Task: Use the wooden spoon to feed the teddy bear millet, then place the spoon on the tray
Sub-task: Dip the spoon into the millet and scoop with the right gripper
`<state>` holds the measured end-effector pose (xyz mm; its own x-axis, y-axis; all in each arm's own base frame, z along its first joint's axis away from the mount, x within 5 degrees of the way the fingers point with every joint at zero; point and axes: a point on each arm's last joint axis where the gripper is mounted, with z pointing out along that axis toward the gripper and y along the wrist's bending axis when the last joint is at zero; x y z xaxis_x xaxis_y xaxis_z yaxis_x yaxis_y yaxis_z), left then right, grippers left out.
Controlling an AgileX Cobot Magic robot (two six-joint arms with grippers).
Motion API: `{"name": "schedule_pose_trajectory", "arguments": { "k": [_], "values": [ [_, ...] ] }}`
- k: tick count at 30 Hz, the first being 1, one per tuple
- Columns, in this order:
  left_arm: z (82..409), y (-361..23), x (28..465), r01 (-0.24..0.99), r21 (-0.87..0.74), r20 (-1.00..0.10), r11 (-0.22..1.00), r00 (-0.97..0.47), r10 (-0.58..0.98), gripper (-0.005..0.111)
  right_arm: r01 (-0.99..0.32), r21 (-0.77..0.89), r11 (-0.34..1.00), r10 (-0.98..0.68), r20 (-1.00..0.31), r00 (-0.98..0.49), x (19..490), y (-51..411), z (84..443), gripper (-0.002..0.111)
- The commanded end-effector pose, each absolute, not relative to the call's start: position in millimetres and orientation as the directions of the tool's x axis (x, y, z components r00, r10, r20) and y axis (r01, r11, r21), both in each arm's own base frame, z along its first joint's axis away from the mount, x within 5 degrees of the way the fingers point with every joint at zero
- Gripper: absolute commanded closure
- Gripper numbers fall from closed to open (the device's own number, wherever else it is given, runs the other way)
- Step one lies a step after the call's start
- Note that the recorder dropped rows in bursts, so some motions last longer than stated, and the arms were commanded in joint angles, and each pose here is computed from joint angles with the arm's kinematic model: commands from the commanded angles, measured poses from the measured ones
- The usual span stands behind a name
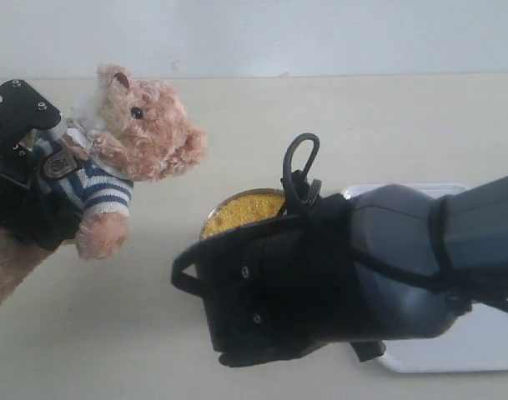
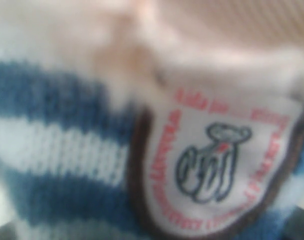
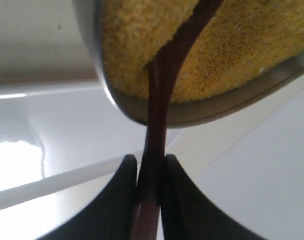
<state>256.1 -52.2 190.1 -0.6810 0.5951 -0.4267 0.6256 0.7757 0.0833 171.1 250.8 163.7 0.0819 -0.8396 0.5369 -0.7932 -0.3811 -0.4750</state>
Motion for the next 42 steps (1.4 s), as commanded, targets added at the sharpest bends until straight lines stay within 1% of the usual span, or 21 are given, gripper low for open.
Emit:
{"name": "schedule_pose_trajectory", "arguments": {
  "k": [1,4,7,13,18,22,32,36,42],
  "values": [
    [191.5,-53.0,256.9,0.608,0.08,-0.447,0.79,-0.687,0.573,0.103,-0.819,-0.478,-0.318,-0.884,0.462,0.074,172.9,260.9,171.2,0.109],
    [191.5,-53.0,256.9,0.608,0.08,-0.447,0.79,-0.687,0.573,0.103,-0.871,-0.443,-0.213,-0.917,0.399,0.021,177.7,259.6,170.8,0.109],
    [191.5,-53.0,256.9,0.608,0.08,-0.447,0.79,-0.687,0.573,0.103,-0.913,-0.396,-0.101,-0.929,0.366,-0.056,186.9,251.1,169.4,0.109],
    [191.5,-53.0,256.9,0.608,0.08,-0.447,0.79,-0.687,0.573,0.103,-0.936,-0.352,0.027,-0.921,0.355,-0.16,200.8,236.9,169.3,0.109],
    [191.9,-52.8,257.8,0.605,0.086,-0.453,0.791,-0.684,0.572,0.103,-0.942,-0.332,0.053,-0.92,0.351,-0.176,202.4,236.9,171.9,0.109],
    [191.9,-52.8,257.9,0.605,0.087,-0.454,0.792,-0.683,0.572,0.103,-0.943,-0.323,0.08,-0.929,0.318,-0.187,204.6,244.5,180.4,0.109],
    [191.9,-52.8,257.9,0.605,0.087,-0.454,0.792,-0.683,0.572,0.103,-0.958,-0.27,0.096,-0.945,0.278,-0.173,206.5,255.5,195.1,0.109],
    [191.9,-52.8,257.9,0.609,0.09,-0.453,0.788,-0.679,0.577,0.103,-0.96,-0.222,0.17,-0.939,0.258,-0.226,211.2,249.7,193.4,0.109],
    [191.7,-52.6,257.6,0.617,0.095,-0.448,0.781,-0.675,0.587,0.103,-0.943,-0.079,0.324,-0.919,0.21,-0.334,223.6,235.4,190.6,0.109]
  ]
}}
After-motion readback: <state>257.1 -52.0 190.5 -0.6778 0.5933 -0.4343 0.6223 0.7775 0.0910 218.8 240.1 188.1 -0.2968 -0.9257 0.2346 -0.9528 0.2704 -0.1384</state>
